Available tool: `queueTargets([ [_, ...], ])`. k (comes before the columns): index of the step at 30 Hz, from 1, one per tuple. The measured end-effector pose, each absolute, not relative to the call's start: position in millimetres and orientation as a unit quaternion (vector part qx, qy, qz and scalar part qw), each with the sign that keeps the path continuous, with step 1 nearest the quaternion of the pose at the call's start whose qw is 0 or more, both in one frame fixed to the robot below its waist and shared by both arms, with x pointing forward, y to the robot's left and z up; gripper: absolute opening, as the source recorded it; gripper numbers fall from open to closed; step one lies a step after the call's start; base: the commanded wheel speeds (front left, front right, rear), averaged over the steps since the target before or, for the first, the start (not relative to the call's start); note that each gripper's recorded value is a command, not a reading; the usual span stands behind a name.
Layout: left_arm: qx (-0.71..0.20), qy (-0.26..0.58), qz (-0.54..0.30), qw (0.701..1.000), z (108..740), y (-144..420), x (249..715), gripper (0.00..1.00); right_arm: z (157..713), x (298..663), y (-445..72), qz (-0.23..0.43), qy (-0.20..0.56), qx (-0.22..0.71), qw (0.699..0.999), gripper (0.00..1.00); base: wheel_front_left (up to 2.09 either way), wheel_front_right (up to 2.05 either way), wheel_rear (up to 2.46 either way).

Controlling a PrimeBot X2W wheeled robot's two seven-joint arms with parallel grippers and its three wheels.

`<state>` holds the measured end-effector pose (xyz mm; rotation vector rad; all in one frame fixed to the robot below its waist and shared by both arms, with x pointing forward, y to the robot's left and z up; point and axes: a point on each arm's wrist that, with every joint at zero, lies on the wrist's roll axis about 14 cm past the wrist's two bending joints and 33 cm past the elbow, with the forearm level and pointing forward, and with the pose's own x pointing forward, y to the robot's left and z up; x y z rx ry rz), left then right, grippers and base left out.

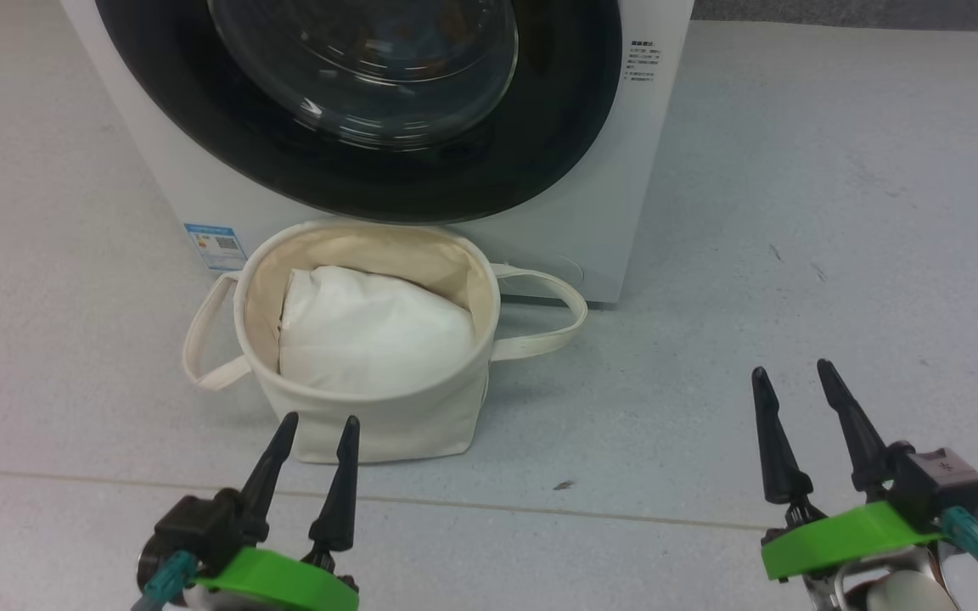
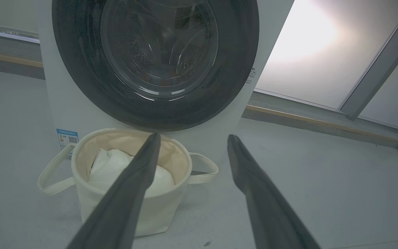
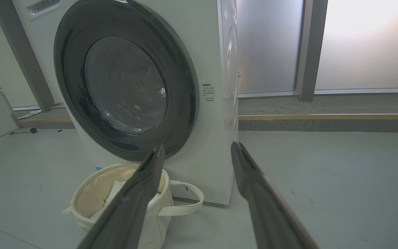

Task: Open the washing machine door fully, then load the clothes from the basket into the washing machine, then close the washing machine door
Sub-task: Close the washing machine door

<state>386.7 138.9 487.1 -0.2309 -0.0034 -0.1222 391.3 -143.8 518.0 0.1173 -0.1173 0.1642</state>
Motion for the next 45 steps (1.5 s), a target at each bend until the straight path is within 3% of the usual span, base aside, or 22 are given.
queueTargets([
  [45, -0.099, -0.006, -0.055, 0.994, 489.8, 142.7, 378.2, 1.0, 508.4, 385.6, -168.3, 0.044, -0.044, 0.065, 0.996, 1.0, 0.0, 0.0, 0.0],
])
